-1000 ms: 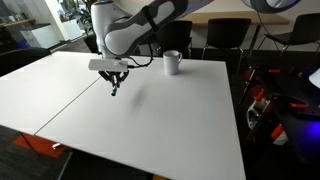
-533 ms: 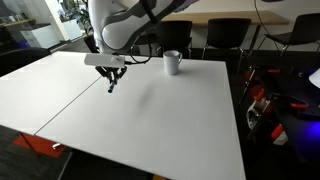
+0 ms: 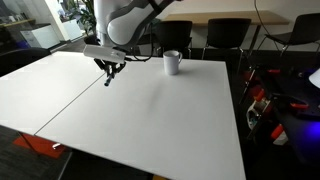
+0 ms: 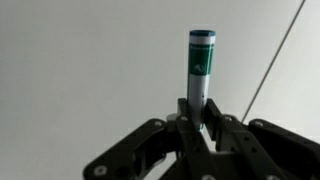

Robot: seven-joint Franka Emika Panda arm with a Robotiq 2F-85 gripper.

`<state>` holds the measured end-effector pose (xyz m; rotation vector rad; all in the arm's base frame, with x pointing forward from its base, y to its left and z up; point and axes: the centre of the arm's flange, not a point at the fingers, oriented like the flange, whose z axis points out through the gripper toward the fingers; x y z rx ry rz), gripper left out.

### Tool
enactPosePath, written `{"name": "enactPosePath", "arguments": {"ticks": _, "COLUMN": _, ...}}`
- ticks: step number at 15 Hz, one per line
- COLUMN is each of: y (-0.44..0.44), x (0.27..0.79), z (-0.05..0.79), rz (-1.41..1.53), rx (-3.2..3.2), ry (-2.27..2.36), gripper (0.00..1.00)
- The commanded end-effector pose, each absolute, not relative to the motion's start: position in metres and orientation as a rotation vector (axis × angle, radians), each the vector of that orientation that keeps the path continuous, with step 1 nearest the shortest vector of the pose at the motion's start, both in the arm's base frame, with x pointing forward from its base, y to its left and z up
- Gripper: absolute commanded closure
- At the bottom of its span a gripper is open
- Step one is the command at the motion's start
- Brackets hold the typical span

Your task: Place the marker inside the mug

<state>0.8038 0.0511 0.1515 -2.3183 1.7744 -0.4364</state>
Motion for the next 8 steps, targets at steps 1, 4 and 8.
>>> {"name": "enactPosePath", "arguments": {"ticks": 1, "y": 0.046, "x": 0.735, "z": 0.189, "rz": -0.544, "rx": -2.274, "ry": 1.835, "gripper": 0.95}}
{"name": "enactPosePath", "arguments": {"ticks": 4, "y": 0.043, "x": 0.727, "z": 0.204, "rz": -0.614, "rx": -2.270, "ry": 1.869, "gripper": 0.95}}
{"name": "enactPosePath", "arguments": {"ticks": 8, "y": 0.045, "x": 0.711, "z": 0.229, "rz": -0.666, "rx": -2.290, "ry": 1.912, "gripper": 0.95}}
